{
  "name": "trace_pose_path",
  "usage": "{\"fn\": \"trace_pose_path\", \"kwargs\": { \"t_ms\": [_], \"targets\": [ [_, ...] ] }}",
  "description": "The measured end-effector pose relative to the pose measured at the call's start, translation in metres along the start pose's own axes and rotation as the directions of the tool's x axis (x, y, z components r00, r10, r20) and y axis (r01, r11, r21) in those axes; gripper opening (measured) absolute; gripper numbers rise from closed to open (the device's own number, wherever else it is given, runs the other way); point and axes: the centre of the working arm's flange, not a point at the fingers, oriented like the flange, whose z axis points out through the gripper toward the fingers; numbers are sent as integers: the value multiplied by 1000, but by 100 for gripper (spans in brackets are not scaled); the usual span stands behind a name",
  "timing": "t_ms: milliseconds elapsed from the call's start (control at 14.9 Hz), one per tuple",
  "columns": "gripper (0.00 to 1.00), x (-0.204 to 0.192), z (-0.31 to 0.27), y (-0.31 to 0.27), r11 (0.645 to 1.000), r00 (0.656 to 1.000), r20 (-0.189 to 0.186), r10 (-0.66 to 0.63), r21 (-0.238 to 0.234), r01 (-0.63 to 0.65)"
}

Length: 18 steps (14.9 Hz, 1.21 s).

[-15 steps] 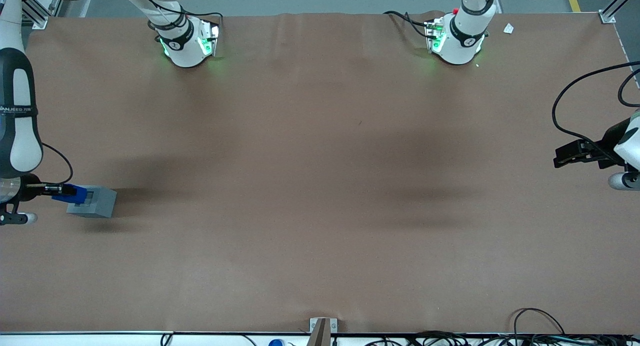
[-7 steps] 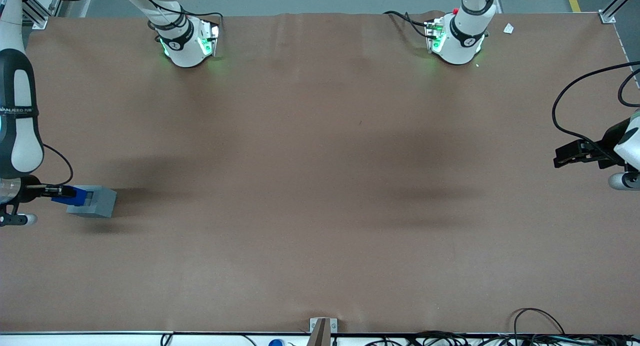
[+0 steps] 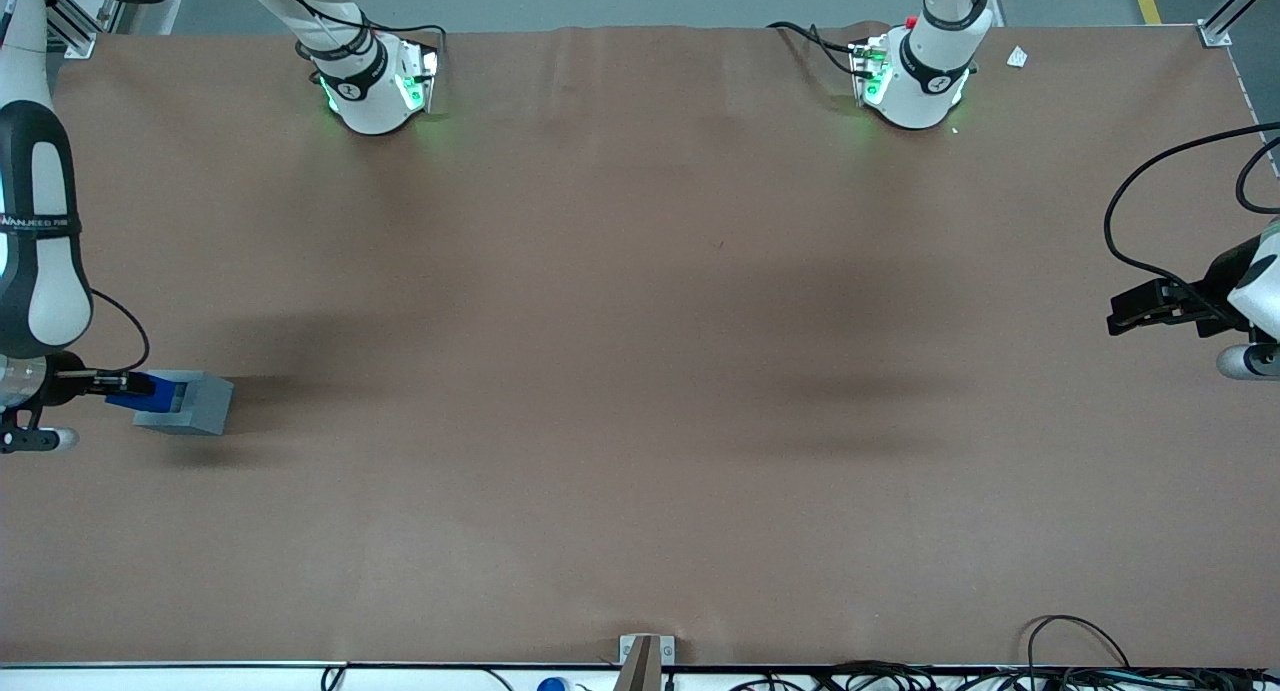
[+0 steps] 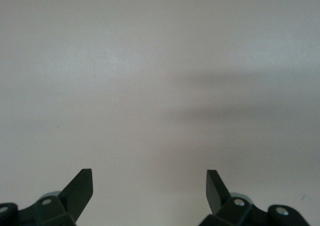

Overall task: Insert blue part into gray base with right arm
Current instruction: 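Lower the blue cube into the gray base's opening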

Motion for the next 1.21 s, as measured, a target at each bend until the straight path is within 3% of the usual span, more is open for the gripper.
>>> {"fn": "trace_pose_path", "kwargs": {
  "t_ms": [1210],
  "targets": [
    [51, 3, 12, -4, 1000, 1000, 13, -8, 6, 8]
  ]
}}
